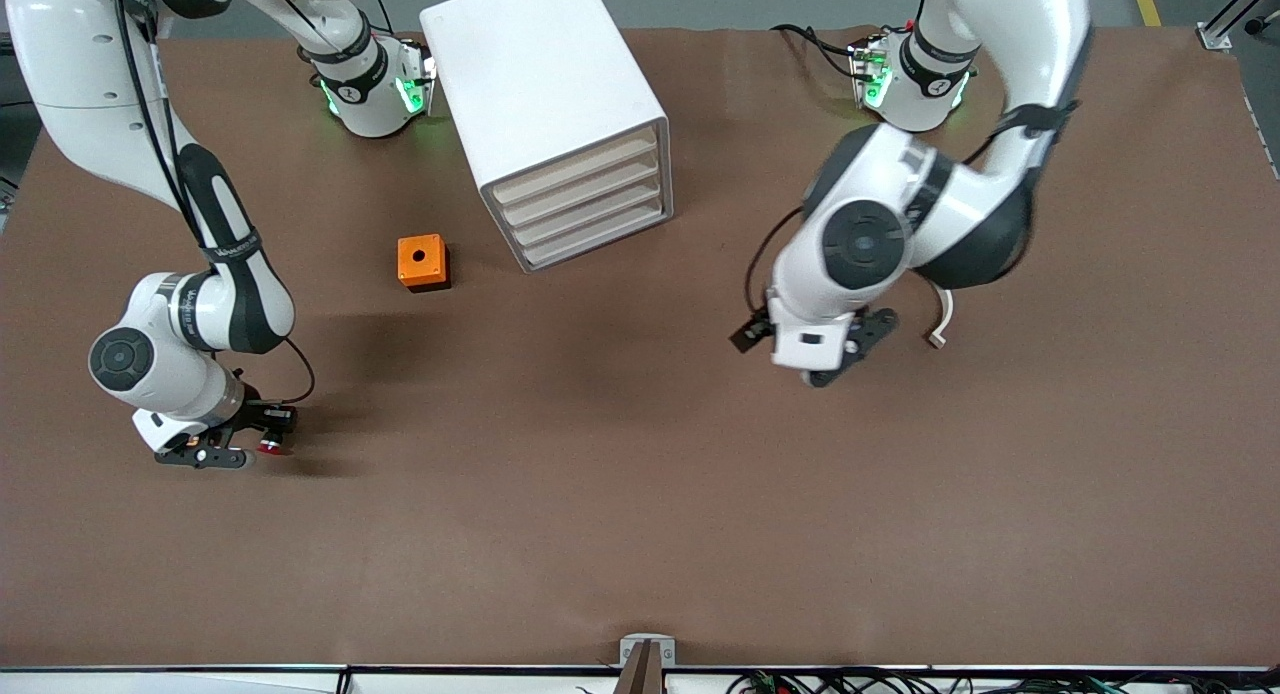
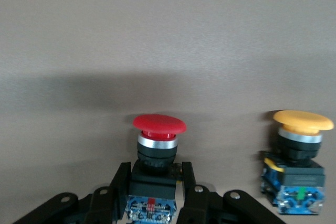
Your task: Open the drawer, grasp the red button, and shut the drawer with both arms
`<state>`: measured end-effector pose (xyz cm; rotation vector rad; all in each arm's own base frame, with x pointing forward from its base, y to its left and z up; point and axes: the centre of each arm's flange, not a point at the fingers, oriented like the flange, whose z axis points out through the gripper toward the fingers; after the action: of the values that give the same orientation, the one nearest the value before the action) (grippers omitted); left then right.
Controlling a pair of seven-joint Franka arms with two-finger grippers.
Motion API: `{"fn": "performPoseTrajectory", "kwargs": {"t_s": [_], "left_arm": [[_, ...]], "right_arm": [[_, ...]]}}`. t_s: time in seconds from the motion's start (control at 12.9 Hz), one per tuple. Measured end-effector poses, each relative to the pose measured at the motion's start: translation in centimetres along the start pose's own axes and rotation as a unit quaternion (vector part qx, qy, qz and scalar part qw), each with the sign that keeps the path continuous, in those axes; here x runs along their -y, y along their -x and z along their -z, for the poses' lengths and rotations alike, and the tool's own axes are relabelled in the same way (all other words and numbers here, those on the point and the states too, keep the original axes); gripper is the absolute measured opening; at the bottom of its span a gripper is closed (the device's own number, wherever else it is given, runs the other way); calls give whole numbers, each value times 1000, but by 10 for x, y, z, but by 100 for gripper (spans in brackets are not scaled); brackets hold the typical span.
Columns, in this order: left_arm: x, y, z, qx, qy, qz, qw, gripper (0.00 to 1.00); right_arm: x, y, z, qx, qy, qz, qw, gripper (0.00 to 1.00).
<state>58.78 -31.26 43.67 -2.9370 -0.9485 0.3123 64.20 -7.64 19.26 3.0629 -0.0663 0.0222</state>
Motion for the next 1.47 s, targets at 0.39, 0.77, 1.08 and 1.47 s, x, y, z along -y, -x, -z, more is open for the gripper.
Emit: {"fn": "performPoseTrajectory", "kwargs": {"t_s": [0.39,0.77,1.08,1.47], "left_arm": [[112,-74,99,-25,19,-75,997,100],[192,-75,176,-67,28,-117,990,100],[241,-61,202,-78,3,-203,976,100],[277,-30,201,-79,-9,-269,960,100]], "right_arm": [[-8,1,-1,0,-3,7,1000,44],[7,-2,4,-4,-9,27,1000,81],[7,-17,38,6,-9,59,998,100],[23,-25,176,13,-8,62,998,100]]}}
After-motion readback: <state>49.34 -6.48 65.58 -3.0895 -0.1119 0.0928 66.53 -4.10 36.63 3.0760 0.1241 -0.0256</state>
